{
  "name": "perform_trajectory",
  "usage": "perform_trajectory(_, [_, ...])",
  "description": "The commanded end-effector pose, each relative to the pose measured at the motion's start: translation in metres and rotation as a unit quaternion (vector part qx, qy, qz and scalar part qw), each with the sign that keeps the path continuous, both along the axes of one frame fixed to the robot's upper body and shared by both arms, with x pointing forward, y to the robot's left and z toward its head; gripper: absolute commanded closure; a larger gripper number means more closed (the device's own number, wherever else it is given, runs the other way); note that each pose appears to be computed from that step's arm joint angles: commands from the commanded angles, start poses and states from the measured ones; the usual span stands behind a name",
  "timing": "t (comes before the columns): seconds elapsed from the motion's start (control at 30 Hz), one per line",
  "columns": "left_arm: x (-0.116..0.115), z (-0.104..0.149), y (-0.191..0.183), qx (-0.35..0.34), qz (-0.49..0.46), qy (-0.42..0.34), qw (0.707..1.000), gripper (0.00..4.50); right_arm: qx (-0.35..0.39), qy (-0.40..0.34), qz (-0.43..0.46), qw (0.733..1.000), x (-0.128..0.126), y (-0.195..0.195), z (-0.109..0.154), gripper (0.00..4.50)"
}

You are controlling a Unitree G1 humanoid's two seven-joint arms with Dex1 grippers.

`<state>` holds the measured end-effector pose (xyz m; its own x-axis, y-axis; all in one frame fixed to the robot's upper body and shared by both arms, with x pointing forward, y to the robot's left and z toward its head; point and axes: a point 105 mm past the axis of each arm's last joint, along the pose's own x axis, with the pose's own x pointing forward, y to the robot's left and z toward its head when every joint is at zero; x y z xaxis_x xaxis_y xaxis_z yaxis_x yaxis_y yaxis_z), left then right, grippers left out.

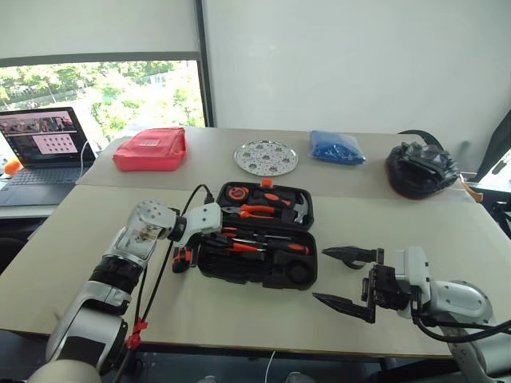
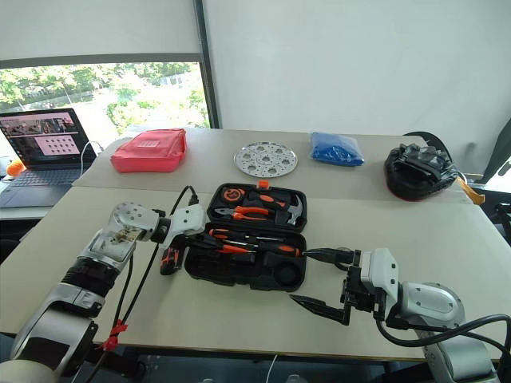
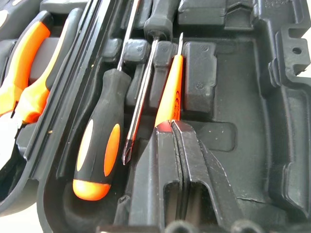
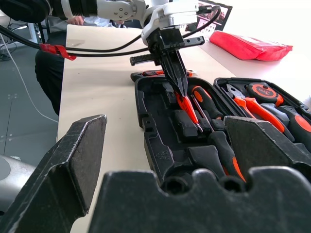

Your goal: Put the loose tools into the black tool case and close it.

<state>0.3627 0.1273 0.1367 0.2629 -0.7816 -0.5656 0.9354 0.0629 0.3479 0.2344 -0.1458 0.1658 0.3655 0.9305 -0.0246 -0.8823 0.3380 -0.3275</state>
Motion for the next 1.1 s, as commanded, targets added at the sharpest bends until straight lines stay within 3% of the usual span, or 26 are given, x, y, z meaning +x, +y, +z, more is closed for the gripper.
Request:
perform_trajectory(0.03, [0.004,0.000,0.000,0.004,0.011,-0.003,1.000,4.44,0.003,-0.022,0.004,1.000,-0.003,0.003,0.008,0.00])
perform_trajectory(0.67, [-0.002,-0.021,-0.006,0.006,0.016,0.017,1.000,4.44,0.011,-0.025,-0.001,1.000,0.000,0.004,0.008,0.00])
perform_trajectory(0.77, [-0.001,-0.013,-0.002,-0.017,0.029,0.000,0.999,4.44,0.013,-0.027,-0.004,1.000,0.001,0.004,0.008,0.00])
perform_trajectory(0.9, [-0.004,0.034,0.012,-0.161,0.051,-0.038,0.985,4.44,0.023,-0.032,-0.015,0.999,0.002,-0.003,0.010,0.00])
perform_trajectory(1.03, [-0.025,0.061,0.058,-0.254,0.102,-0.074,0.959,3.36,0.035,-0.039,-0.023,0.998,0.002,-0.011,0.012,0.00])
perform_trajectory(1.1, [-0.040,0.055,0.088,-0.254,0.149,-0.081,0.952,2.66,0.039,-0.042,-0.023,0.998,0.001,-0.015,0.011,0.00])
